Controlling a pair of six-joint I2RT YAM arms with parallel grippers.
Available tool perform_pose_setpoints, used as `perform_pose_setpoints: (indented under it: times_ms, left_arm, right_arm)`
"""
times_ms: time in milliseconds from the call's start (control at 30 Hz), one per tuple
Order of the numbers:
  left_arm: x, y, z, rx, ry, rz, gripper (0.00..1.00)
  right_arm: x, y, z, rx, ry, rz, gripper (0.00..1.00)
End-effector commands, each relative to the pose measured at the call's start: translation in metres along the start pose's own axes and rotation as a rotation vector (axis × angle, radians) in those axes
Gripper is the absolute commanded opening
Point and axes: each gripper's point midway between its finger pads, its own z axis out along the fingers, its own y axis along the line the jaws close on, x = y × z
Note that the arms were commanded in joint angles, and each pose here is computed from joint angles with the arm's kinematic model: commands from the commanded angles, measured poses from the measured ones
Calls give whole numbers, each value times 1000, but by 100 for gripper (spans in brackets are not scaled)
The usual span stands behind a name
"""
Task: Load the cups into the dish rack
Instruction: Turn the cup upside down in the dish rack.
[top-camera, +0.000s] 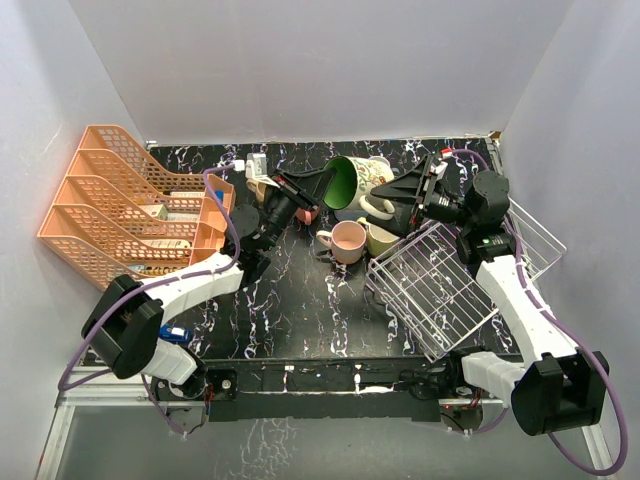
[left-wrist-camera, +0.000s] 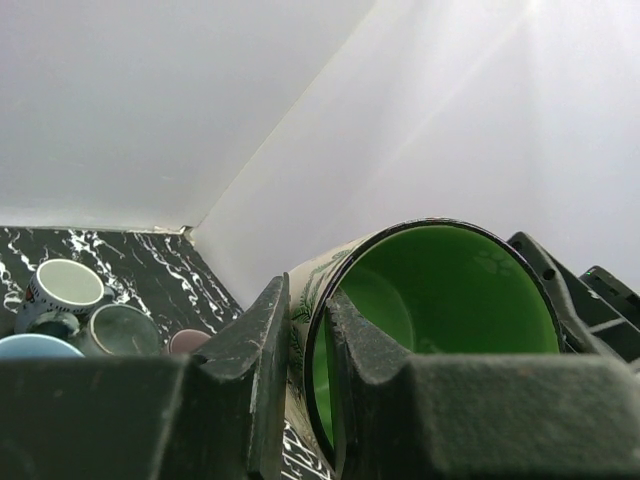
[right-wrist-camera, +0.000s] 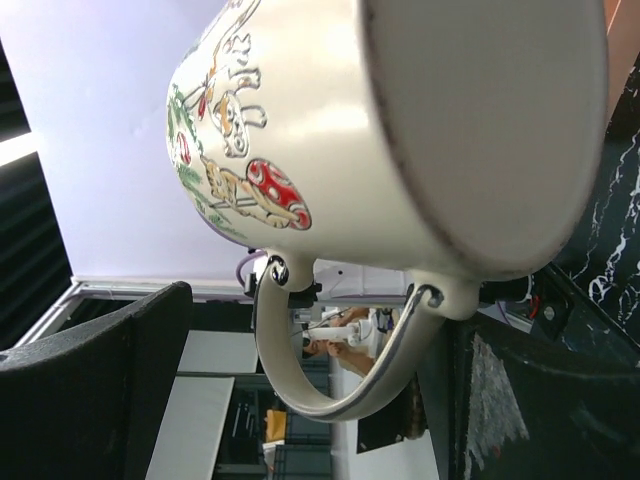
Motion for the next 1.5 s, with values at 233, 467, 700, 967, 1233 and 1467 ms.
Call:
perform_pose_setpoints:
  times_ms: [233, 467, 700, 967, 1233, 1467]
  left_arm:
    - [-50, -77, -19, 320, -165, 74, 0]
    - [-18, -79, -30, 424, -55, 207, 0]
    - [19, -78, -29, 508, 105, 334, 0]
    - [39, -74, -30, 551, 195, 422, 0]
    - [54, -66, -36, 560, 274, 453, 0]
    - [54, -64, -50, 549, 275, 431, 14]
  right_arm:
    - [-10, 33, 1, -90, -74, -71, 74]
    - [-10, 24, 0, -74, -79, -71, 62]
    - [-7, 14, -1, -55, -75, -64, 61]
    - [-6, 9, -1, -58, -71, -78, 41]
    - [-4, 8, -4, -77, -65, -143, 15]
    - [-5, 7, -11, -112, -68, -233, 8]
